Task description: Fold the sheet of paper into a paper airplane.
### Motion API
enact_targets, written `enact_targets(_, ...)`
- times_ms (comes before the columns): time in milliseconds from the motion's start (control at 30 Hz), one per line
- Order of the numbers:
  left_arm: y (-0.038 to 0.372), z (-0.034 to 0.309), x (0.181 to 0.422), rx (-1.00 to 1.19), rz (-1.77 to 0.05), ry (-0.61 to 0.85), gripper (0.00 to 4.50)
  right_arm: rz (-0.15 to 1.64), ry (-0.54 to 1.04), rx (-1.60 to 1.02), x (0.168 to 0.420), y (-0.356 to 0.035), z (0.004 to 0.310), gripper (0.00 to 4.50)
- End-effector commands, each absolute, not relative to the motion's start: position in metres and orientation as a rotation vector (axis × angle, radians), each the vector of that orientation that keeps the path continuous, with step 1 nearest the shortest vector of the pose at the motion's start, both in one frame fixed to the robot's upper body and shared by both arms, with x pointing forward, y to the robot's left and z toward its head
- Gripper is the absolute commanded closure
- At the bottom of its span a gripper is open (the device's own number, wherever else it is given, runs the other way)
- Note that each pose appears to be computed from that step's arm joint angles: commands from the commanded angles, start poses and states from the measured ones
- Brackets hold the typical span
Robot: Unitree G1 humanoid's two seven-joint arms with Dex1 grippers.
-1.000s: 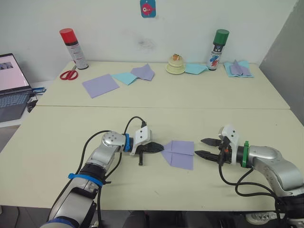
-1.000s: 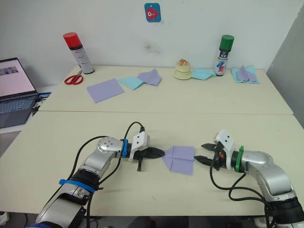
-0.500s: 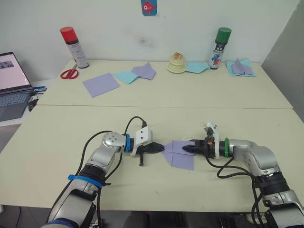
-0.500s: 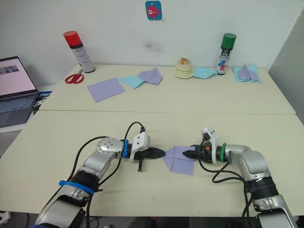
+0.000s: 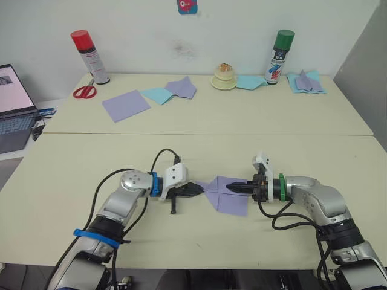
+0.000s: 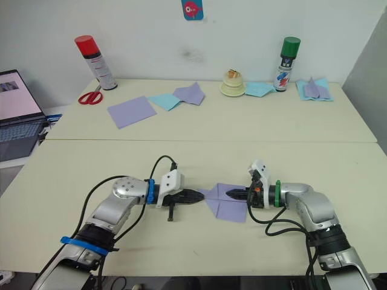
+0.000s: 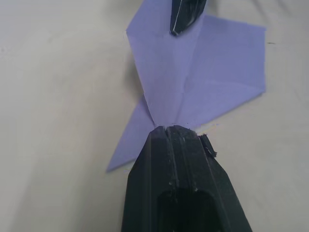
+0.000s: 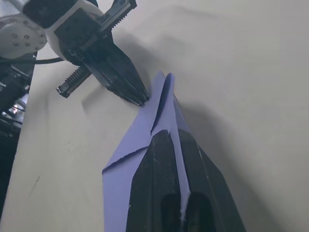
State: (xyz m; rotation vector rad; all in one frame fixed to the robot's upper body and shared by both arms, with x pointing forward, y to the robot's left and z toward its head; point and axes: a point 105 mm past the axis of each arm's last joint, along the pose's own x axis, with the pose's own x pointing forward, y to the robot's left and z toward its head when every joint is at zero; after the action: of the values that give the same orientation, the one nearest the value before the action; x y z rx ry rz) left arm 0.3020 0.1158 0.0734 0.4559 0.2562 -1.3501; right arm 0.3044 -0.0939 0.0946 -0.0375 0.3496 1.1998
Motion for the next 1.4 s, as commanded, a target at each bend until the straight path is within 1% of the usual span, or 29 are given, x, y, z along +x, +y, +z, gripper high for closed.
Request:
enact_targets(33,0.127,0.118,0.301,0.463,-1.316,0.16,4.5,1.242,0.048,-0.353,0.31,-0.087,0.128,4.47)
enact_targets(133,0.132,0.134,0.298,0.459,-1.301,0.142,4.5,1.249,-0.114,-0.513,0.31,-0.085,0.138,4.47)
enact_targets(167,0.133,0.142,0.295,0.454,-1.299,0.135,4.5,1.249,-0.203,-0.607,0.31,-0.083,0.144,4.47)
enact_targets(233,0.134,0.156,0.29,0.427,-1.295,0.118,4.5,1.229,-0.434,-0.86,0.306,-0.08,0.156,4.47)
enact_targets(300,0.133,0.164,0.285,0.409,-1.301,0.119,4.5,1.213,-0.589,-1.04,0.301,-0.08,0.155,4.47)
enact_targets(400,0.131,0.17,0.278,0.39,-1.314,0.128,4.5,1.143,-0.738,-1.201,0.302,-0.083,0.148,4.47)
enact_targets(500,0.13,0.171,0.275,0.382,-1.32,0.14,4.5,1.129,-0.777,-1.234,0.3,-0.085,0.135,4.47)
enact_targets(700,0.129,0.164,0.267,0.384,-1.361,0.179,4.5,1.173,-0.697,-1.211,0.291,-0.087,0.097,4.47)
enact_targets(900,0.129,0.157,0.26,0.406,-1.386,0.213,4.5,1.223,-0.669,-1.168,0.271,-0.086,0.081,4.47)
enact_targets(1000,0.133,0.152,0.258,0.413,-1.384,0.235,4.5,1.232,-0.652,-1.141,0.266,-0.087,0.079,3.86)
enact_targets(1133,0.131,0.151,0.253,0.41,-1.405,0.24,4.5,1.252,-0.634,-1.14,0.261,-0.089,0.081,2.44)
enact_targets(1200,0.13,0.151,0.251,0.411,-1.419,0.24,4.5,1.281,-0.631,-1.123,0.252,-0.089,0.083,1.75)
enact_targets(1367,0.131,0.15,0.249,0.42,-1.422,0.246,4.5,1.347,-0.686,-0.985,0.214,-0.091,0.104,1.75)
enact_targets(1400,0.132,0.149,0.249,0.422,-1.419,0.247,4.5,1.341,-0.688,-0.955,0.21,-0.091,0.111,1.75)
